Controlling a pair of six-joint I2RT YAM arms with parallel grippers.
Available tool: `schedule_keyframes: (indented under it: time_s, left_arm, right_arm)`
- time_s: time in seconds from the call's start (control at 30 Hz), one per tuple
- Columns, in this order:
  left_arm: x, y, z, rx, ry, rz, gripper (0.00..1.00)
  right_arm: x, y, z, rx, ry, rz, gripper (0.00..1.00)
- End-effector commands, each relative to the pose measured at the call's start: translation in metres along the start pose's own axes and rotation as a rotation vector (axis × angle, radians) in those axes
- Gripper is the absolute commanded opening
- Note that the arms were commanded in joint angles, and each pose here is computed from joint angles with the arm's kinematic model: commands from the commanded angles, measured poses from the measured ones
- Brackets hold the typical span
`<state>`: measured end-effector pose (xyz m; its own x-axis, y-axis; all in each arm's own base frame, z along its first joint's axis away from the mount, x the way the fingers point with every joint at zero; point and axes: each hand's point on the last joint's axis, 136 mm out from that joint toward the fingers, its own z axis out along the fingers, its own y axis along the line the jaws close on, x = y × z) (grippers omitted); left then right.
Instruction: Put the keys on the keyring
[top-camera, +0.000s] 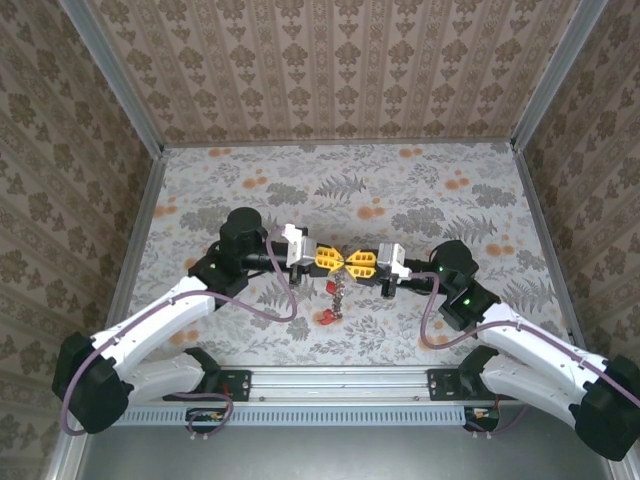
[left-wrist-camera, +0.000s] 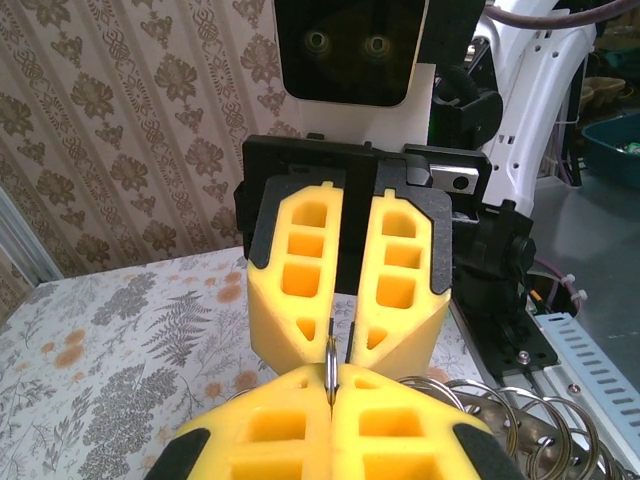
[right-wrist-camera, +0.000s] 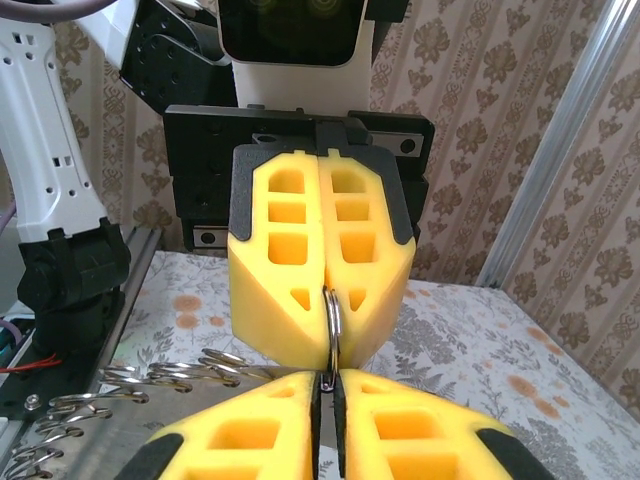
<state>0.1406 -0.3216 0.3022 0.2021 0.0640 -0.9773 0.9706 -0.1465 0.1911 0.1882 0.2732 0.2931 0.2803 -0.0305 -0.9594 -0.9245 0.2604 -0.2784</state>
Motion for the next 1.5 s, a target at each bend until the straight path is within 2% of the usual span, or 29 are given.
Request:
schedule_keyframes:
  time_s: [0.0, 0.2, 0.37, 0.43, 0.57, 0.7, 0.93, 1.03, 1.4, 1.43, 1.47]
  left_arm:
    - [-0.021, -0.004, 0.003, 0.043, -0.064, 0.051, 0.0]
    - [-0.013, -0.006, 0.008, 0.065, -0.046, 0.037, 0.0]
    - [-0.003, -0.006, 0.01, 0.072, -0.014, 0.024, 0.0]
    - [0.002, -0.005, 0.01, 0.057, 0.006, 0.014, 0.01]
    - [0.013, -0.005, 0.004, 0.031, 0.068, 0.008, 0.15]
    - [0.02, -0.004, -0.004, 0.031, 0.098, -0.014, 0.15]
    - [0.022, -0.005, -0.005, 0.051, 0.11, -0.035, 0.14]
    - [0.025, -0.005, -0.004, 0.056, 0.121, -0.036, 0.0]
    - [0.035, -0.001, -0.003, 0.019, 0.125, -0.015, 0.0]
    - [0.035, 0.001, -0.003, 0.009, 0.122, -0.014, 0.0]
    - [0.034, 0.001, -0.003, 0.007, 0.114, -0.008, 0.0]
  right_arm:
    - [-0.014, 0.006, 0.005, -0.064, -0.023, -0.029, 0.19]
    - [-0.013, 0.006, 0.006, -0.074, -0.004, -0.042, 0.16]
    - [-0.012, 0.006, 0.007, -0.075, 0.001, -0.041, 0.0]
    - [-0.007, 0.003, 0.006, -0.051, 0.02, -0.033, 0.0]
    - [0.008, -0.004, 0.002, 0.007, 0.086, -0.013, 0.0]
    - [0.018, -0.005, 0.0, 0.02, 0.119, 0.007, 0.0]
    - [0.031, -0.005, 0.001, 0.018, 0.179, 0.018, 0.0]
    - [0.033, -0.005, 0.001, 0.017, 0.19, 0.017, 0.0]
    - [0.04, 0.0, 0.0, 0.01, 0.176, 0.035, 0.0]
    - [0.043, 0.0, 0.0, 0.01, 0.18, 0.039, 0.01]
    - [0.046, 0.002, -0.001, 0.004, 0.185, 0.045, 0.07]
